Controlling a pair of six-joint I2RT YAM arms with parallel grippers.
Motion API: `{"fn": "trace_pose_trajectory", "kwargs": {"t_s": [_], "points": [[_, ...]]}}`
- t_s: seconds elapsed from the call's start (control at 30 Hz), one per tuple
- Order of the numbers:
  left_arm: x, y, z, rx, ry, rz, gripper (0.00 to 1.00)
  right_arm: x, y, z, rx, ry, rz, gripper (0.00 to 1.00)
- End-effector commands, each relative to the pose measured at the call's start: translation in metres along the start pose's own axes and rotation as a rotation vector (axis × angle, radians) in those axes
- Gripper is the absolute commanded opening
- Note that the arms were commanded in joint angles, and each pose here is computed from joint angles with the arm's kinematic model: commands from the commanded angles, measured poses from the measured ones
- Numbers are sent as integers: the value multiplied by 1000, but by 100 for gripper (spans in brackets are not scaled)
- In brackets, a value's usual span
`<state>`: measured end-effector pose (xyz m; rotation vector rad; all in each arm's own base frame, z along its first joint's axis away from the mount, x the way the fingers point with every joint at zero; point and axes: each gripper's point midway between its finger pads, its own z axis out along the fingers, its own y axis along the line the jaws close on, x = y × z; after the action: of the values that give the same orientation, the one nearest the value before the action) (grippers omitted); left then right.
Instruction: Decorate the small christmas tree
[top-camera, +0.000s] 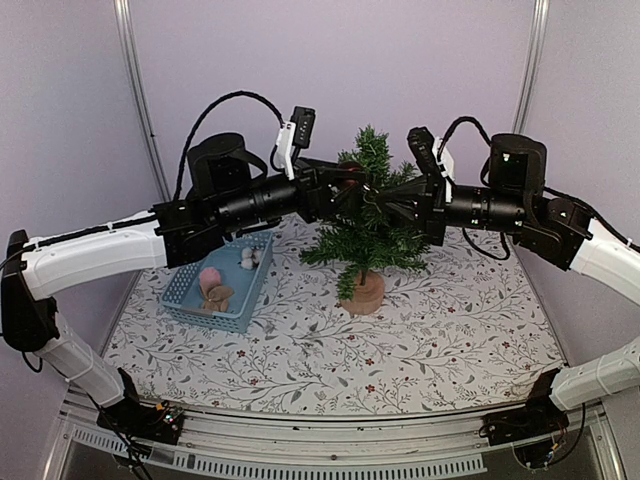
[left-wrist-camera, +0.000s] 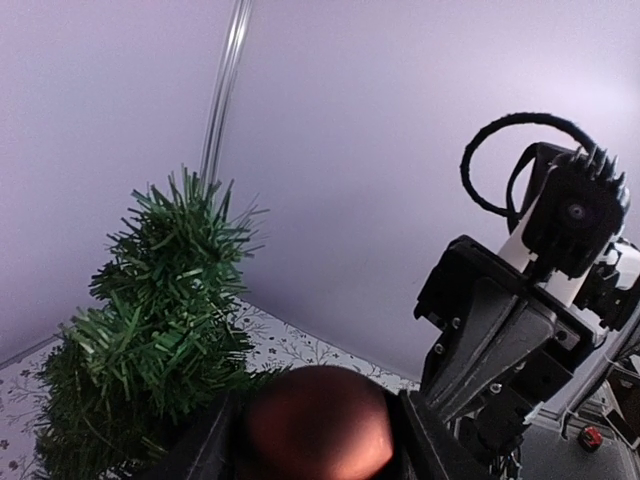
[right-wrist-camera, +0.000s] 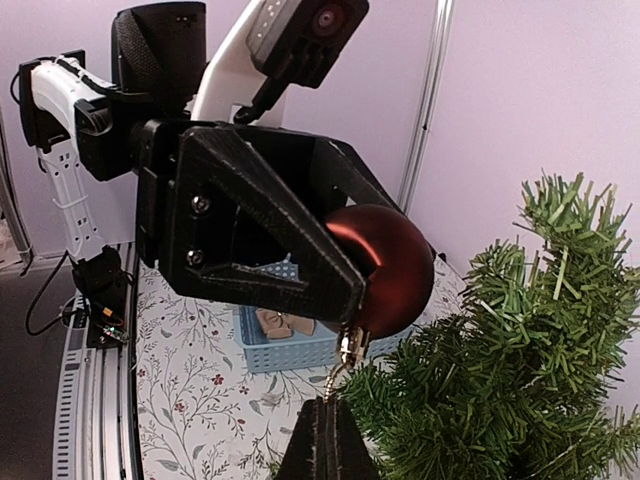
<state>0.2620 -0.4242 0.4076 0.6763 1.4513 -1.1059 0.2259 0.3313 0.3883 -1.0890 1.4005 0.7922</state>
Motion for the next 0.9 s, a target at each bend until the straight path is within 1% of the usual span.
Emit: {"fn": "trace_pose_trajectory", "kwargs": {"t_s": [0.0,0.33,0.53,0.87], "points": [[8,20,-3,-100,17,9,0,16,-18,7,94,67,56,0],[33,33,0,-148,61,-12,0,46,-25,16,128,157,117,0],[42,35,5,-154,78,-18,0,48,-25,10,142,165,125,0],[45,39,15,-169,90,-14,0,53,-35,5,206,192,135,0]]}}
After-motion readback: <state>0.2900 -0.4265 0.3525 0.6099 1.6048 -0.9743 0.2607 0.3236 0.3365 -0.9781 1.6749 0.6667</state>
